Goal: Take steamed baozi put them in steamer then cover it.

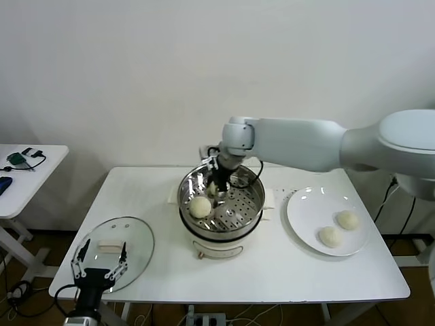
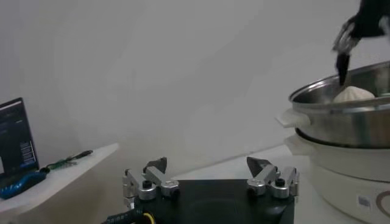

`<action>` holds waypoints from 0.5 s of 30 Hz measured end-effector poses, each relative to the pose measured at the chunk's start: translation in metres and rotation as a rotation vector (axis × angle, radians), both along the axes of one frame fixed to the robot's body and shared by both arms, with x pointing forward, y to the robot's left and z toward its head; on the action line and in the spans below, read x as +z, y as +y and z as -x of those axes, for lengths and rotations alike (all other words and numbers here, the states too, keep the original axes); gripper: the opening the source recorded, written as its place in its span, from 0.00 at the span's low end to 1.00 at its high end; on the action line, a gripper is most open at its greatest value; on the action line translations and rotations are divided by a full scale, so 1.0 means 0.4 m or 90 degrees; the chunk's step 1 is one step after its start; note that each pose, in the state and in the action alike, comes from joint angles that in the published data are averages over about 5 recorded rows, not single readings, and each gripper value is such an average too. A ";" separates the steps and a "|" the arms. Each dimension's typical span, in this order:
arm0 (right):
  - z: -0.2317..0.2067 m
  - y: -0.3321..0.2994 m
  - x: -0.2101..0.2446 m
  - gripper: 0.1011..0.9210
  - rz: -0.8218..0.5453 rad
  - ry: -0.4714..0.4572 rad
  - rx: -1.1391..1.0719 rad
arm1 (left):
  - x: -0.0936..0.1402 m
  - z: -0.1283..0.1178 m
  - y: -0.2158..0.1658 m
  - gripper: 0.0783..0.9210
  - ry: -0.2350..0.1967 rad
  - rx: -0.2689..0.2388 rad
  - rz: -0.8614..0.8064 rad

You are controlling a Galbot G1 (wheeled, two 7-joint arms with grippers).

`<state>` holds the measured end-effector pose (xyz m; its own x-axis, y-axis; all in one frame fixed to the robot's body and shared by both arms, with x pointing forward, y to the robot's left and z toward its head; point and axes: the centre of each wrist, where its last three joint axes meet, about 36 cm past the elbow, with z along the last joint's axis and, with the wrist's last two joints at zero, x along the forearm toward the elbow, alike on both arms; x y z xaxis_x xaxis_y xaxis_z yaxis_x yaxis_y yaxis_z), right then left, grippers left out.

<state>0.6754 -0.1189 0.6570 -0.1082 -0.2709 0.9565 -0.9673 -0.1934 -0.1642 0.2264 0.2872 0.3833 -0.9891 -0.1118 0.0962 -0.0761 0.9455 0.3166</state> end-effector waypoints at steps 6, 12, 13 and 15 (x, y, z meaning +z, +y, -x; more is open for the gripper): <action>0.015 -0.207 0.027 0.88 0.005 0.001 -0.036 | 0.002 -0.006 -0.003 0.88 0.002 -0.002 0.000; 0.043 -0.416 -0.005 0.88 0.020 -0.002 -0.081 | 0.007 -0.013 -0.007 0.88 0.001 -0.004 -0.003; 0.050 -0.447 -0.019 0.88 0.024 -0.001 -0.088 | 0.007 -0.015 -0.007 0.88 0.001 -0.004 -0.003; 0.063 -0.506 -0.052 0.88 0.034 0.000 -0.101 | 0.008 -0.016 -0.009 0.88 0.001 -0.003 -0.004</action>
